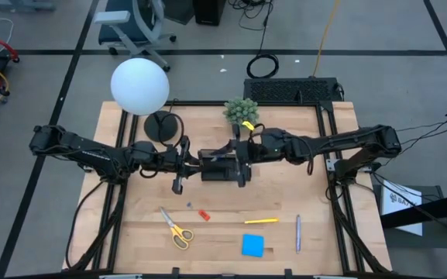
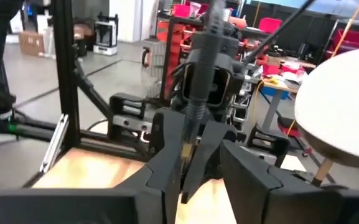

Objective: Pick and place office supplies into organizer
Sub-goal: Put the black pen into the desk organizer

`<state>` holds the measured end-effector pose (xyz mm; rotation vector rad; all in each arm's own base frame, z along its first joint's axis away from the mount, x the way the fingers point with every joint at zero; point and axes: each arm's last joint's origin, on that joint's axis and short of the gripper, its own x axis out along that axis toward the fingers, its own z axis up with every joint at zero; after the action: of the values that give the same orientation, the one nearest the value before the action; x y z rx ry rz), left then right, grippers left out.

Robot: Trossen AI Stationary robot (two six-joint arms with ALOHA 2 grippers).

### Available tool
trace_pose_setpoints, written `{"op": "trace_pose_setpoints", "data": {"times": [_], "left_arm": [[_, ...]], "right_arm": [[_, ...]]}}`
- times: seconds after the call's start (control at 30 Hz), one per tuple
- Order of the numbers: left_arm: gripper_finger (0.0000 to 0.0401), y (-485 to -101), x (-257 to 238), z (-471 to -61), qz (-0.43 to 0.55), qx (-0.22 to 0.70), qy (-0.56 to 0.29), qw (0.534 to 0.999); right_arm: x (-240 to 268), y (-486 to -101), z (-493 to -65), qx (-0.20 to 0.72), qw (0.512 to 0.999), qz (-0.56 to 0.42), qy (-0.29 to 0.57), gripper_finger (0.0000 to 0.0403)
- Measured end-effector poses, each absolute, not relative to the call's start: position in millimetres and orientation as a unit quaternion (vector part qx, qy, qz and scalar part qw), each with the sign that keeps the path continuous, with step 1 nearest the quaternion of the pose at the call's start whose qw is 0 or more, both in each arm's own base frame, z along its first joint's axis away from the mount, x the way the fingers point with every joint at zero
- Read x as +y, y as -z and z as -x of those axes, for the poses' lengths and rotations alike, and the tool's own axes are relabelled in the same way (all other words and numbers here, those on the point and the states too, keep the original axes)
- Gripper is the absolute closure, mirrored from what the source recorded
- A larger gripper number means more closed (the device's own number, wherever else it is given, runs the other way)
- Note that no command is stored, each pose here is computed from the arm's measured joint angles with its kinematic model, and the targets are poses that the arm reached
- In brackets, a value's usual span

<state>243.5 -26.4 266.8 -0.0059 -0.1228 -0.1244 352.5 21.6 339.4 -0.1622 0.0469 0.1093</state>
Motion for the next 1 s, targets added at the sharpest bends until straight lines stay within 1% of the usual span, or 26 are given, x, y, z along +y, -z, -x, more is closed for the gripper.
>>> {"op": "trace_pose_setpoints", "data": {"times": [0.1, 0.23, 0.5, 0.67, 0.83, 0.93, 1.0], "left_arm": [[0.0366, -267.0, -26.4, -243.5, 0.009, -0.062, 0.063, 0.996], [0.0366, -267.0, -26.6, -243.5, 0.033, -0.060, 0.068, 0.995], [0.0366, -267.0, -26.3, -243.5, 0.118, -0.054, 0.077, 0.989], [0.0366, -267.0, -27.2, -243.4, 0.184, -0.046, 0.095, 0.977], [0.0366, -266.9, -28.6, -243.2, 0.247, -0.034, 0.117, 0.961], [0.0366, -266.9, -29.1, -243.1, 0.288, -0.026, 0.128, 0.949], [0.0366, -266.8, -29.4, -243.0, 0.318, -0.019, 0.135, 0.938]], "right_arm": [[25.2, -343.3, -345.5, 0.034, 0.990, 0.120, -0.061, 0.0292], [34.6, -342.5, -340.4, 0.055, 0.975, 0.210, -0.049, 0.0291], [52.9, -340.1, -336.8, 0.085, 0.916, 0.392, 0.009, 0.0291], [63.8, -340.1, -333.9, 0.105, 0.857, 0.503, 0.038, 0.0291], [75.5, -331.1, -338.4, 0.111, 0.798, 0.592, 0.012, 0.0293], [81.9, -321.9, -344.3, 0.117, 0.751, 0.650, -0.004, 0.0293], [86.1, -313.7, -350.4, 0.129, 0.715, 0.687, 0.002, 0.0294]]}}
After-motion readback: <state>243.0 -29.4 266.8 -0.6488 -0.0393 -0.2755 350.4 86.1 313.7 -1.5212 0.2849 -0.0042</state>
